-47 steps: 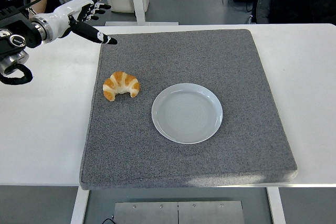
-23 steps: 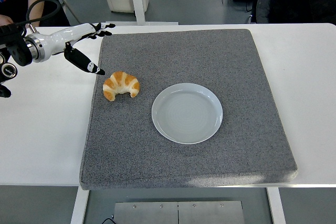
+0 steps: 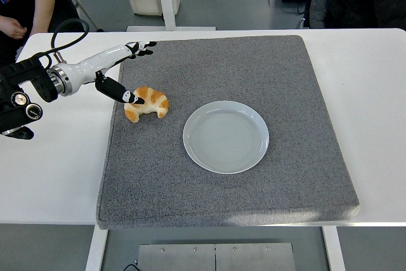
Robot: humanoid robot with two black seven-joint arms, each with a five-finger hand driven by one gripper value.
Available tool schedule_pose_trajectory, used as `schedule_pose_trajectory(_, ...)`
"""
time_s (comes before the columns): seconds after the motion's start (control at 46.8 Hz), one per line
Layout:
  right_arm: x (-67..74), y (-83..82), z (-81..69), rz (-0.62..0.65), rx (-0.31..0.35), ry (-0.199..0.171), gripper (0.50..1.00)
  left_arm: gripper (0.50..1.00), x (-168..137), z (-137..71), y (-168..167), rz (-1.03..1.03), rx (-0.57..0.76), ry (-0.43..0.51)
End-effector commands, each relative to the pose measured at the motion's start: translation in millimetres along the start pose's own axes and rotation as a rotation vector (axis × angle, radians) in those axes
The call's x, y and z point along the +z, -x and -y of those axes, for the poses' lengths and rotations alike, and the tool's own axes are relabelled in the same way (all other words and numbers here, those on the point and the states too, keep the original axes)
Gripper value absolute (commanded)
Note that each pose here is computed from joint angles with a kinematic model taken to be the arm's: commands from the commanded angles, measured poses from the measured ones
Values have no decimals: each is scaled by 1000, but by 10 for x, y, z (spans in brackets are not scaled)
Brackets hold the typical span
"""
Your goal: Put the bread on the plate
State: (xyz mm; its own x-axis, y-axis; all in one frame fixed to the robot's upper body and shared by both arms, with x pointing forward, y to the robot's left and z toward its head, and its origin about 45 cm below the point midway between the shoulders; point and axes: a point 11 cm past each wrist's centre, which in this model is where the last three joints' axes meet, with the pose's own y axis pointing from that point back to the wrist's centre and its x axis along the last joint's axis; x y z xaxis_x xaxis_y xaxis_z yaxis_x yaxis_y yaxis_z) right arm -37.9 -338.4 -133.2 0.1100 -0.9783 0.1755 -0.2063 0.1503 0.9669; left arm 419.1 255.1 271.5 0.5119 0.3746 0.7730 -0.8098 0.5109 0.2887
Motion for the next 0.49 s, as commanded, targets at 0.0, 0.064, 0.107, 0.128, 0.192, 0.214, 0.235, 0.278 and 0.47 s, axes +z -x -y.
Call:
schedule_pose_trajectory(0.0, 9, 1, -2, 0, 0, 2, 1000, 965, -65, 59, 95, 8, -2, -11)
schedule_pose_trajectory(0.064, 9, 1, -2, 0, 0, 2, 1000, 965, -75, 108, 129, 10, 2, -11)
schedule_pose_trajectory(0.107, 18, 2, -4, 0, 0, 3, 1000, 965, -80, 132, 155, 10, 3, -9)
schedule_pose_trajectory(0.128, 18, 2, -4, 0, 0, 3, 1000, 965, -77, 143, 155, 11, 6, -7)
schedule_pose_trajectory(0.192, 18, 2, -4, 0, 0, 3, 1000, 965, -74, 174, 182, 12, 10, -3)
schedule_pose_trajectory(0.214, 18, 2, -4, 0, 0, 3, 1000, 965, -72, 187, 196, 10, 10, -2)
schedule_pose_trajectory(0.235, 18, 2, -4, 0, 0, 3, 1000, 965, -74, 196, 202, 10, 12, -3)
schedule_pose_trajectory(0.278, 18, 2, -4, 0, 0, 3, 1000, 965, -73, 219, 223, 10, 13, -3)
schedule_pose_trajectory(0.47, 18, 2, -4, 0, 0, 3, 1000, 965, -65, 257, 330, -1, 3, 0)
